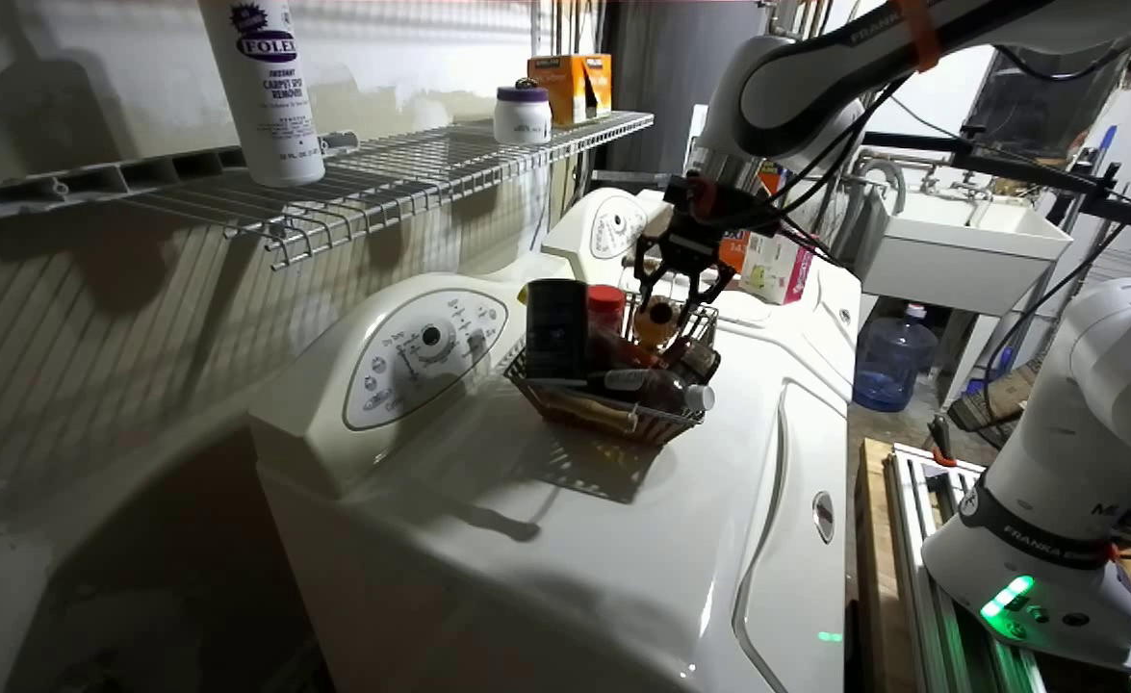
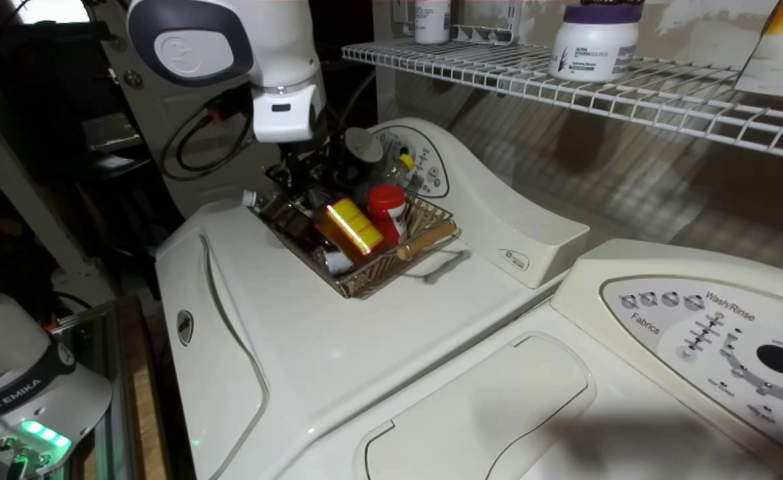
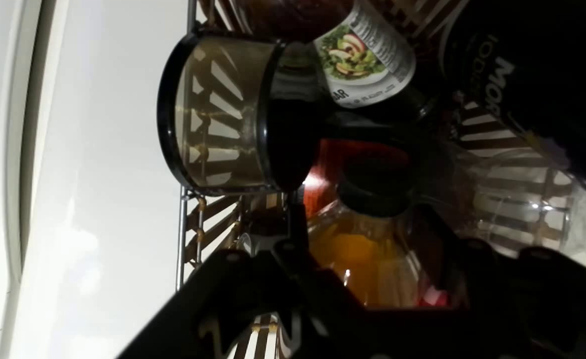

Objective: Move the bottle from the basket to the bottom shelf

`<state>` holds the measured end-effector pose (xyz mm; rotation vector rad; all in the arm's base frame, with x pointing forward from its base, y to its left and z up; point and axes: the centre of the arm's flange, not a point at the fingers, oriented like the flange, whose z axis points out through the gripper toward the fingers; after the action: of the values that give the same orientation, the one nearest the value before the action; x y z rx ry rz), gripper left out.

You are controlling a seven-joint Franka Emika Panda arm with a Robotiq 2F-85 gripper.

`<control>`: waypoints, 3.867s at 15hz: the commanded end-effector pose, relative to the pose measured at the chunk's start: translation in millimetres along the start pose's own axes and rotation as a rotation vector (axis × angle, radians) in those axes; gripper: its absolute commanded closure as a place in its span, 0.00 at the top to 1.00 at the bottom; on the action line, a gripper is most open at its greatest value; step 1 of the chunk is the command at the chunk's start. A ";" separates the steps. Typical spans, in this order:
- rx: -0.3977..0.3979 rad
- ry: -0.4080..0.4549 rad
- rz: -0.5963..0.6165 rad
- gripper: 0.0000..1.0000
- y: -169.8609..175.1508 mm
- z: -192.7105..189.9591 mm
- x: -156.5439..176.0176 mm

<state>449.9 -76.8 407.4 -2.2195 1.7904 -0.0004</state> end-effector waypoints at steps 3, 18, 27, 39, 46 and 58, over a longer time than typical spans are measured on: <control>0.130 -0.127 0.148 0.24 6.8 -33.7 33.3; 0.169 -0.198 0.153 0.56 3.7 -30.2 30.0; 0.035 -0.071 0.004 1.00 -10.2 0.2 8.2; 0.015 -0.134 0.028 0.76 -26.8 16.3 11.4; -0.032 -0.200 0.061 0.32 -28.9 23.1 19.5; 0.028 -0.325 0.129 0.10 -6.2 -46.6 46.3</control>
<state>467.2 -116.7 409.9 -2.0029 1.7660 0.3457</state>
